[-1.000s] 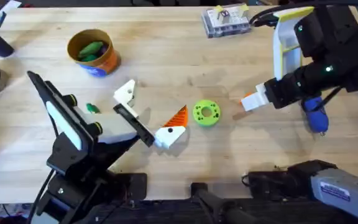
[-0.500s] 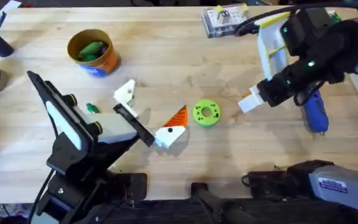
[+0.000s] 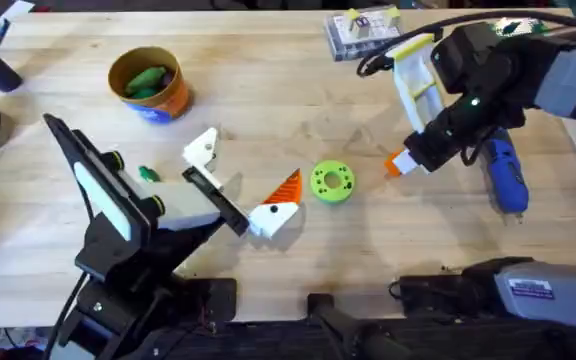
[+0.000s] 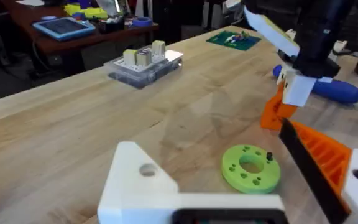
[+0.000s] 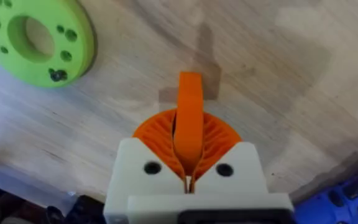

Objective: Pick up the gripper from the table and insert it into the empty holder that is missing its gripper. Then pick up a screw, insert it into the mounting hole, and use the screwdriver to tighten it. Finally, clean up the table by picking up the vegetable and placing it into the bucket.

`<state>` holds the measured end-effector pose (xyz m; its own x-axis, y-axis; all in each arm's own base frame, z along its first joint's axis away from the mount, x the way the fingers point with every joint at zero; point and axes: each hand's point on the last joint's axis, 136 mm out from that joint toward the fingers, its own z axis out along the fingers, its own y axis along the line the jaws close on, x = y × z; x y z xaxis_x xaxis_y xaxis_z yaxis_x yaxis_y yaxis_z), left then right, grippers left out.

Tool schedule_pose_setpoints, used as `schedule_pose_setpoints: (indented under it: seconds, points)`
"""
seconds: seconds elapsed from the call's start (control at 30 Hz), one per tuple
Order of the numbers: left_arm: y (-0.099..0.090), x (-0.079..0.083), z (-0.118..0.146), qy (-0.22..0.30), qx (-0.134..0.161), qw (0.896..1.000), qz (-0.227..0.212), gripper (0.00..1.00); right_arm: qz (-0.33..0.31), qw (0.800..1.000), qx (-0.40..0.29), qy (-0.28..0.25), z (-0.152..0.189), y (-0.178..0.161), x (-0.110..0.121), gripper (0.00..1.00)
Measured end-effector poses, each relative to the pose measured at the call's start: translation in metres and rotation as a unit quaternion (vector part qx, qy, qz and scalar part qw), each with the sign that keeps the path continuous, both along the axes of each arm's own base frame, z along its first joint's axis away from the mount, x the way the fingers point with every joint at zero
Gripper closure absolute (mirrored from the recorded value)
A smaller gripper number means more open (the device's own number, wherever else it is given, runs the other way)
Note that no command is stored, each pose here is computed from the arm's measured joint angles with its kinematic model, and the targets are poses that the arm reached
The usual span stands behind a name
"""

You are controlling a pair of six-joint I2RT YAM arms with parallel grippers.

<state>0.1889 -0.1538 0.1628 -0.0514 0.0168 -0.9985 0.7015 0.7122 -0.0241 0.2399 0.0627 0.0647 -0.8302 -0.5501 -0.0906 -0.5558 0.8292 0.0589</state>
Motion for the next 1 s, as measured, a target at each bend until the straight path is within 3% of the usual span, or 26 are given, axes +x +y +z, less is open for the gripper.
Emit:
schedule_pose_setpoints:
  seconds: [0.07,0.37,0.53,0.8,0.9,1.0]
  points:
    - [0.0,0.0,0.0,0.0,0.0,1.0,0.0,0.011,0.0,1.0,0.0,-0.002,0.0,0.0,0.001,0.984]
    - [0.0,0.0,0.0,0.0,0.0,1.0,0.0,0.011,-0.003,1.0,0.001,-0.014,0.006,0.0,0.004,0.984]
    - [0.0,0.0,0.0,0.0,0.0,1.0,0.0,0.011,-0.017,0.995,0.033,-0.096,0.052,0.006,0.014,0.985]
    - [0.0,0.0,0.0,0.0,0.0,1.0,0.0,0.011,-0.022,0.949,0.195,-0.246,0.144,0.043,0.009,0.986]
    - [0.0,0.0,0.0,0.0,0.0,1.0,0.0,0.011,-0.015,0.927,0.281,-0.248,0.155,0.068,0.009,0.986]
    - [0.0,0.0,0.0,0.0,0.0,1.0,0.0,0.011,-0.008,0.908,0.36,-0.214,0.148,0.092,0.009,0.986]
